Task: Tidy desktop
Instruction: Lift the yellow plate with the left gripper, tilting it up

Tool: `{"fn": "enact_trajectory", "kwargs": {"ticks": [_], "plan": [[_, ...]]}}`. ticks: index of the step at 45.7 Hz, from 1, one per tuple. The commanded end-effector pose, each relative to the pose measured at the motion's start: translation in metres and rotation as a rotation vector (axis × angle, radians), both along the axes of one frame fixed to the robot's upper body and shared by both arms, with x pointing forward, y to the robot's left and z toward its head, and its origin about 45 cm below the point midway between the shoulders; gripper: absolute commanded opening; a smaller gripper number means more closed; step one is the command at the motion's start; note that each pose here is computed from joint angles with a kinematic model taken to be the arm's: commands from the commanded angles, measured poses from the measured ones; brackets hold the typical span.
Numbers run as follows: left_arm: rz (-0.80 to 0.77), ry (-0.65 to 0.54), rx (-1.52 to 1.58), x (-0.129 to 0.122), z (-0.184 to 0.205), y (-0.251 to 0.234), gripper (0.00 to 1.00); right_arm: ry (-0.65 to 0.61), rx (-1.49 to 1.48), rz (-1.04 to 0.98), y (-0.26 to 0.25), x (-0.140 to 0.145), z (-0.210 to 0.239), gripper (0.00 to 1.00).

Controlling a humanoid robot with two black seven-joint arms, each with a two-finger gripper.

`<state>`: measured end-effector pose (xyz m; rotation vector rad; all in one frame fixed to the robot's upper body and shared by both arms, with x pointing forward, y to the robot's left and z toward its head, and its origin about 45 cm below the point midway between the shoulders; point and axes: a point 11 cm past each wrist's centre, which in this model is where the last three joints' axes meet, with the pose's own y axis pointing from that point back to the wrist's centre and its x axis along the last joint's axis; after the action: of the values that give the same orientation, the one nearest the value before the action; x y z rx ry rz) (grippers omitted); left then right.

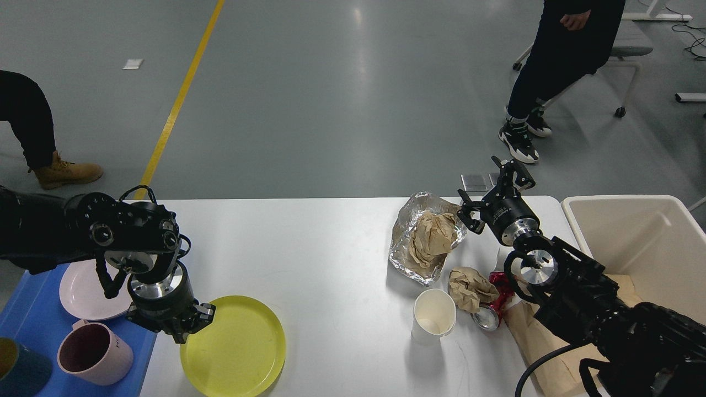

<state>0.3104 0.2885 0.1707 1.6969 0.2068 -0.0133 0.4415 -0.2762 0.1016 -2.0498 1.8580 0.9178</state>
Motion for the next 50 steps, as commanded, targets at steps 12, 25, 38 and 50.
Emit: {"fn": "enact_trajectory", "kwargs": {"ticks": [12, 25, 38, 50], "plan": [[0.004, -0.018, -0.033, 0.014, 0.027, -0.007, 0.00, 0.000, -0.001, 0.000, 0.000, 0.000, 0.000, 1.00], [0.004, -0.032, -0.044, 0.020, 0.038, -0.010, 0.00, 0.000, 0.001, 0.001, 0.001, 0.000, 0.000, 1.00], [0.008, -0.061, -0.054, 0.029, 0.053, -0.010, 0.00, 0.000, -0.001, 0.000, 0.000, 0.000, 0.000, 1.00], [0.010, -0.073, -0.066, 0.033, 0.064, -0.013, 0.00, 0.000, -0.001, 0.000, 0.000, 0.000, 0.000, 1.00]]}}
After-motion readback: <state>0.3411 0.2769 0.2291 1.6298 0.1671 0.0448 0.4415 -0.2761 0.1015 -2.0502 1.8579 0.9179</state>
